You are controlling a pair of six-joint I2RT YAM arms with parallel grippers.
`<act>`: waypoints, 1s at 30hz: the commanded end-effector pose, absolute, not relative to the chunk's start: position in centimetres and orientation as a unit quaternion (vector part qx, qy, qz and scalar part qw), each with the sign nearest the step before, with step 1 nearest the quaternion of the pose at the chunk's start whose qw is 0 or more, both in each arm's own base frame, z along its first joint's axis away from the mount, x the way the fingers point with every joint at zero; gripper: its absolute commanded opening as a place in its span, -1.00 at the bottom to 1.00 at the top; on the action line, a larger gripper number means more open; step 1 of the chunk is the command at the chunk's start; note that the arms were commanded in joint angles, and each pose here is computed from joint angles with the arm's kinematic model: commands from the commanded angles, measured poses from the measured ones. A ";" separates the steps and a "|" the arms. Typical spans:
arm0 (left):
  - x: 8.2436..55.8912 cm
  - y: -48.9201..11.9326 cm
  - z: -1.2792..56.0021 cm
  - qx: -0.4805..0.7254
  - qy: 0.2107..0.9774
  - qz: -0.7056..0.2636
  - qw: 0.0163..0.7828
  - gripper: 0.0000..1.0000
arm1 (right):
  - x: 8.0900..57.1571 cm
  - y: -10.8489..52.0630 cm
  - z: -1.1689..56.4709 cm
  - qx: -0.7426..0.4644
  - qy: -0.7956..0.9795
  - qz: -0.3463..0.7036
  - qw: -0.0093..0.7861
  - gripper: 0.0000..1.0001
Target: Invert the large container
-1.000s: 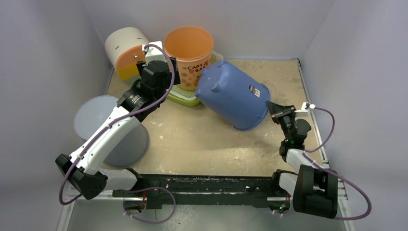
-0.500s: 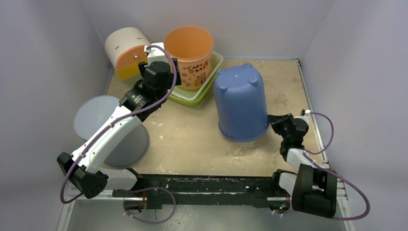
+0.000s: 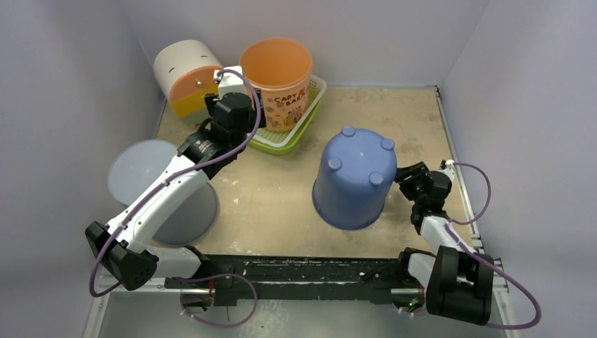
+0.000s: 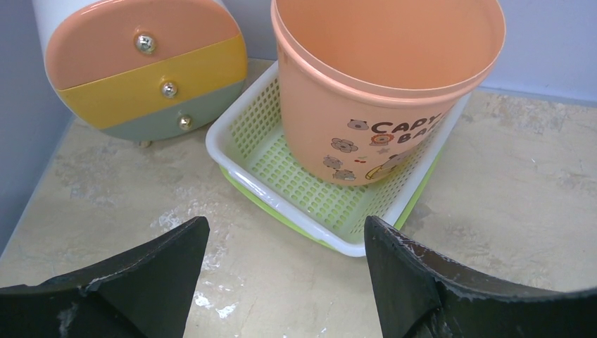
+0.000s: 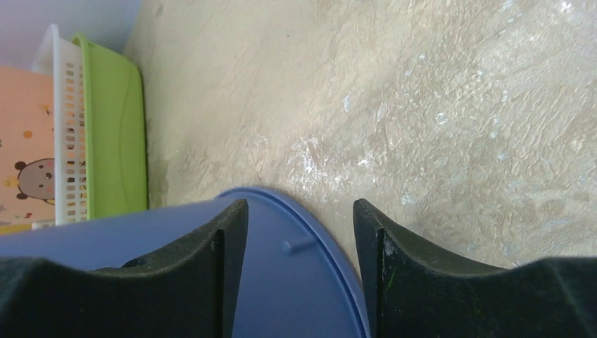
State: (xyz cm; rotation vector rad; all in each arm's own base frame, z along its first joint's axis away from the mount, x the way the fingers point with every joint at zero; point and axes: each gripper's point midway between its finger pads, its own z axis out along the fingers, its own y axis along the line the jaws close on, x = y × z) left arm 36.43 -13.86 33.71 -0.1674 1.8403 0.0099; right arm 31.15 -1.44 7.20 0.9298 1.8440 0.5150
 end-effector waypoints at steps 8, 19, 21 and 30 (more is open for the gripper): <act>36.6 -13.9 34.9 -0.089 0.781 -0.016 0.618 0.57 | 31.6 -1.9 9.8 0.347 0.768 0.191 0.504 0.20; 36.7 -17.9 40.3 -0.036 0.774 -0.115 0.622 0.57 | 30.3 2.8 10.9 0.325 0.768 0.258 0.488 0.20; 36.2 -18.3 41.3 -0.026 0.770 -0.133 0.624 0.57 | 31.0 4.6 12.1 0.309 0.767 0.272 0.493 0.20; 34.9 -17.0 43.2 -0.025 0.760 -0.128 0.637 0.57 | 36.1 18.0 14.1 0.217 0.781 0.365 0.458 0.19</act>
